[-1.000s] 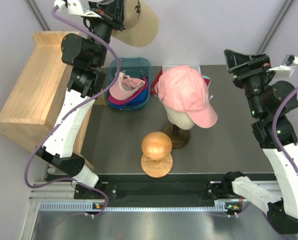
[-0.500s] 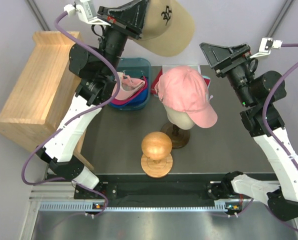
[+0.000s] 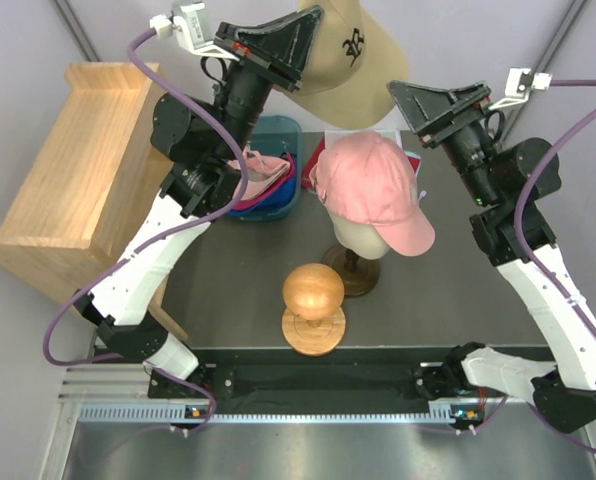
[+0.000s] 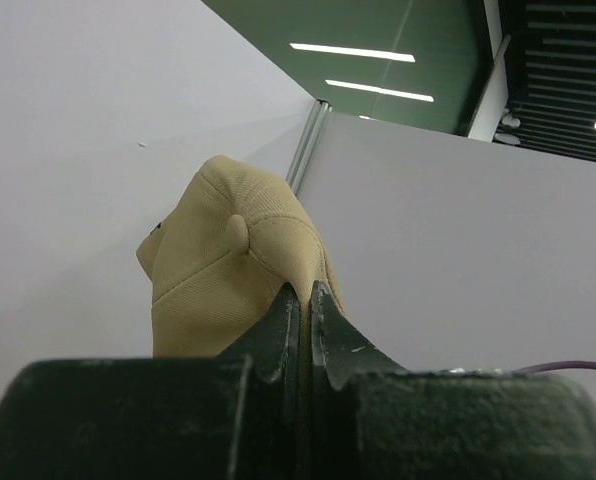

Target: Stack the hats

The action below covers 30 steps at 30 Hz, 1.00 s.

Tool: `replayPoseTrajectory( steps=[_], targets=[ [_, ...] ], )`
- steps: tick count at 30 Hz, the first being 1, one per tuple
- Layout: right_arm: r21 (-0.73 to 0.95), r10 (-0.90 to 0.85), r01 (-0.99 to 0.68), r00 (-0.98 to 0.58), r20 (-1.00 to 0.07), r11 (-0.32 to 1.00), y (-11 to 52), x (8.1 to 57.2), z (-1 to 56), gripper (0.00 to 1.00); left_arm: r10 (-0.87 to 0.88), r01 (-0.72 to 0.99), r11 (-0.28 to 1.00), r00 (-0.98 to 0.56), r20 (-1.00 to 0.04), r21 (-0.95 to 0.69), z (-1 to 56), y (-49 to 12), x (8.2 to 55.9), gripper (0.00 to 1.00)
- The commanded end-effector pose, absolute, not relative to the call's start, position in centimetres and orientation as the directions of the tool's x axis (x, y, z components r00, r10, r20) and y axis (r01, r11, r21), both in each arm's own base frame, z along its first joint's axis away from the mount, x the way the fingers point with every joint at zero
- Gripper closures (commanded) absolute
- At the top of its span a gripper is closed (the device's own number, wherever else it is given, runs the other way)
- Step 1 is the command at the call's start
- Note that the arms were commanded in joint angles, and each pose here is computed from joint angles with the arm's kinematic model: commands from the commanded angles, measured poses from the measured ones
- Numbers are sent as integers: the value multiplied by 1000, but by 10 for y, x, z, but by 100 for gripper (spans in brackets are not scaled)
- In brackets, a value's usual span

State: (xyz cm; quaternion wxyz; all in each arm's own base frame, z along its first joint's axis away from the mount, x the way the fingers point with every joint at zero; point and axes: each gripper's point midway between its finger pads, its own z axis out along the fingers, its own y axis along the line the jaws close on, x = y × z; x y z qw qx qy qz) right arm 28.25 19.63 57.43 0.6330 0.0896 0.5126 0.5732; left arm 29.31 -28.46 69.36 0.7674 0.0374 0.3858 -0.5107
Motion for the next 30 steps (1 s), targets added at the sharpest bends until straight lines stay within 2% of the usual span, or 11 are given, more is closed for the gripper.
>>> replayPoseTrajectory(
  steps=[1,5,14,19,22,25,26,27,28,30],
  targets=[
    [650,815,-717,-206,-542,251,208,267,598,20,-796,835,448,208,-569,-321,718,-267,267,100],
    [647,804,-731,-242,-544,218,219,271,596,22,-791,828,452,200,-579,-331,715,-270,269,100],
    [640,791,-739,-256,-556,211,226,275,596,47,-782,808,478,212,-586,-345,703,-268,273,100],
    [642,793,-737,-255,-554,212,225,275,594,49,-780,808,485,227,-583,-334,704,-268,273,100],
    [646,798,-732,-246,-549,219,222,275,591,61,-773,805,497,243,-586,-323,706,-267,273,100],
    [641,806,-735,-233,-544,220,220,273,595,77,-757,797,518,256,-602,-312,702,-268,276,100],
    [638,809,-738,-227,-542,221,218,273,597,89,-748,790,528,258,-612,-313,698,-270,279,100],
    [645,811,-732,-230,-538,219,217,273,597,95,-742,784,537,264,-617,-311,697,-269,280,100],
    [651,815,-728,-232,-531,217,216,272,598,100,-726,773,559,283,-627,-299,695,-269,282,100],
    [678,825,-703,-241,-510,214,212,273,598,100,-696,741,601,301,-651,-300,687,-267,290,100]
  ],
)
